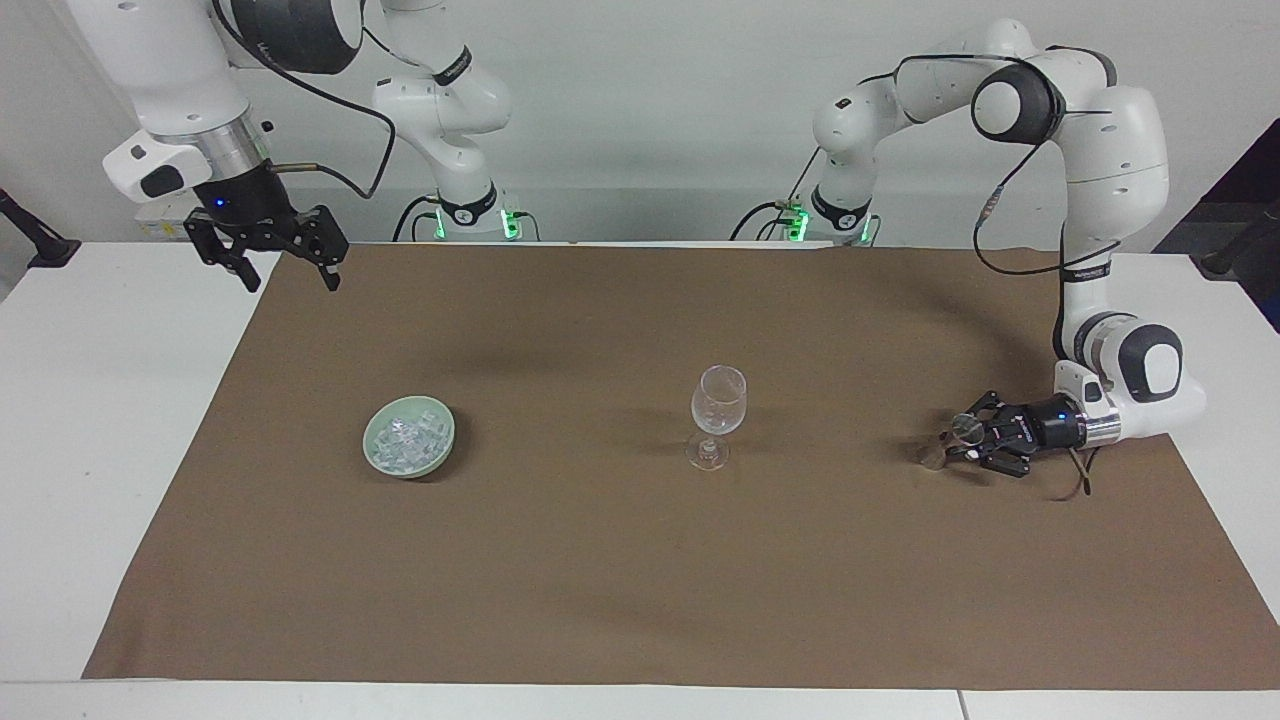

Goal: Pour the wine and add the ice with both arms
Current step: 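Reach the left gripper to the small metal bottle and grasp it, then lift the bottle with the left gripper and carry it over the glass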

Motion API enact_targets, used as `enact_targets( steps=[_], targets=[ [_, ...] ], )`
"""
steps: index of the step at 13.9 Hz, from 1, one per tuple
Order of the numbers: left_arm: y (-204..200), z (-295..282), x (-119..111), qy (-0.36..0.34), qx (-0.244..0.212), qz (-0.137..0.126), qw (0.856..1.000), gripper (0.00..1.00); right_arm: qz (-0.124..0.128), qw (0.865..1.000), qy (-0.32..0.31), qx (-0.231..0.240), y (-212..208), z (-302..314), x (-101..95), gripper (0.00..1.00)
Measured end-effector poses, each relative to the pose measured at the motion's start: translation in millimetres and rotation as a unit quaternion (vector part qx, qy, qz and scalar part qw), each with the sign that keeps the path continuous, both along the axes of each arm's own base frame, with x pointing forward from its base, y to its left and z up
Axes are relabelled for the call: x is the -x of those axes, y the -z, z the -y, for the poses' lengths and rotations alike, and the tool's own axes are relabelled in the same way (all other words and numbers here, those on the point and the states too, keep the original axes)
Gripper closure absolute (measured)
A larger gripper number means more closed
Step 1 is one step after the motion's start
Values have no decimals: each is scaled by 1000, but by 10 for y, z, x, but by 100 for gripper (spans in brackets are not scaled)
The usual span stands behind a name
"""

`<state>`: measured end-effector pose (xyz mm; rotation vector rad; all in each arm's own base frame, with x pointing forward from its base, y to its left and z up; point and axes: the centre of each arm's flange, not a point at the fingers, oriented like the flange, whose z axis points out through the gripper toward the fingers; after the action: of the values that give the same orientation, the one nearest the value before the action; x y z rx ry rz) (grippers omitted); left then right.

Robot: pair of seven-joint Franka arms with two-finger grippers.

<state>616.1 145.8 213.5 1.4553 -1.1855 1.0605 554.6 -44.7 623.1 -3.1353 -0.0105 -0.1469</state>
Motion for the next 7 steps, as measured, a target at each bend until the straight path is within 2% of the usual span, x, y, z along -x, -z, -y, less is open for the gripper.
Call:
enact_targets(
  steps=[7],
  targets=[
    [-34,116,-12,14,13,3,1000,78,0,1000,0,0,0,0,0,0]
  ],
)
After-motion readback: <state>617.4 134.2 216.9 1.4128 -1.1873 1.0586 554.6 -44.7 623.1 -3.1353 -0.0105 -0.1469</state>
